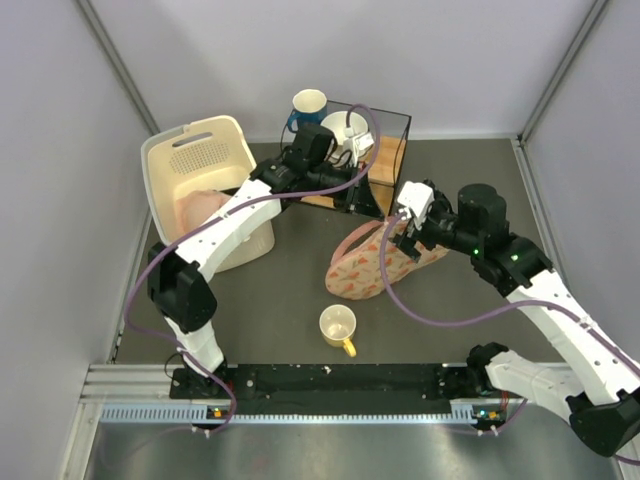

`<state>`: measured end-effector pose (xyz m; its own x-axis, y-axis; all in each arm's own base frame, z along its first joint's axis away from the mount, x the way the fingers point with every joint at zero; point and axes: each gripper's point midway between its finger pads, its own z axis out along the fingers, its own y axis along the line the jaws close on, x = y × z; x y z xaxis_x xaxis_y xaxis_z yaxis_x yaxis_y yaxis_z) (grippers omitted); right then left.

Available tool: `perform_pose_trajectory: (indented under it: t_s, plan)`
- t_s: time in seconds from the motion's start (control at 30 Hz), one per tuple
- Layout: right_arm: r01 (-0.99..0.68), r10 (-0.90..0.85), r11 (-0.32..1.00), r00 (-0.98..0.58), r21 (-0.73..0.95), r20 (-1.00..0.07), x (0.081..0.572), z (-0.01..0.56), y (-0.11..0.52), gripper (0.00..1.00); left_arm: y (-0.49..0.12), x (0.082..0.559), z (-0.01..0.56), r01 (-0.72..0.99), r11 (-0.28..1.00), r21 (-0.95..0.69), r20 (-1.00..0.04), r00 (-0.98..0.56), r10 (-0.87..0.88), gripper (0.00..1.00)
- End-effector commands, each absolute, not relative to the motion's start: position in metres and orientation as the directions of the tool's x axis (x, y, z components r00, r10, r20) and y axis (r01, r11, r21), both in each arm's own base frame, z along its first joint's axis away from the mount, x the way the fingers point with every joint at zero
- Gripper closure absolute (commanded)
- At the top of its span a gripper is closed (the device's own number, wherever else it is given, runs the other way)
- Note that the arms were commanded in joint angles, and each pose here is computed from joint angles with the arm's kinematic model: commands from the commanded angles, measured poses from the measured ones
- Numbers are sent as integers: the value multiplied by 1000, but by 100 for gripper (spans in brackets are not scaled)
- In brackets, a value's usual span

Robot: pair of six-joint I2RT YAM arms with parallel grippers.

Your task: Unzip the laundry bag and remove the bra

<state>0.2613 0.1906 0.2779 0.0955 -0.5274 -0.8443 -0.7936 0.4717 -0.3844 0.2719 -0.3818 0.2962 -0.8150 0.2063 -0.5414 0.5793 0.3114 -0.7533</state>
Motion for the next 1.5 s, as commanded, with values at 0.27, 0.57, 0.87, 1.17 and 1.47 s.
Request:
perform_pose_trajectory:
  t_s: [0.27,0.57,0.87,1.17,1.47]
  plan:
    - [-779,-509,437,198,-450,-838,277,309,205,3,-388,264,318,649,234,-724,-610,-761,223,100]
    - [-806,-558,435,107,-400,-823,282,275,203,41,-385,263,321,656,238,-716,-617,-755,223,100]
    - [-806,-501,486,60,-338,-863,249,264,188,100,-386,272,321,652,275,-706,-621,-758,200,100]
    - [-713,-464,627,-21,-312,-886,241,252,160,100,-375,290,304,598,323,-734,-586,-797,145,100]
    - [-616,-304,756,-33,-220,-952,225,242,140,100,-329,301,275,507,405,-761,-532,-845,59,100]
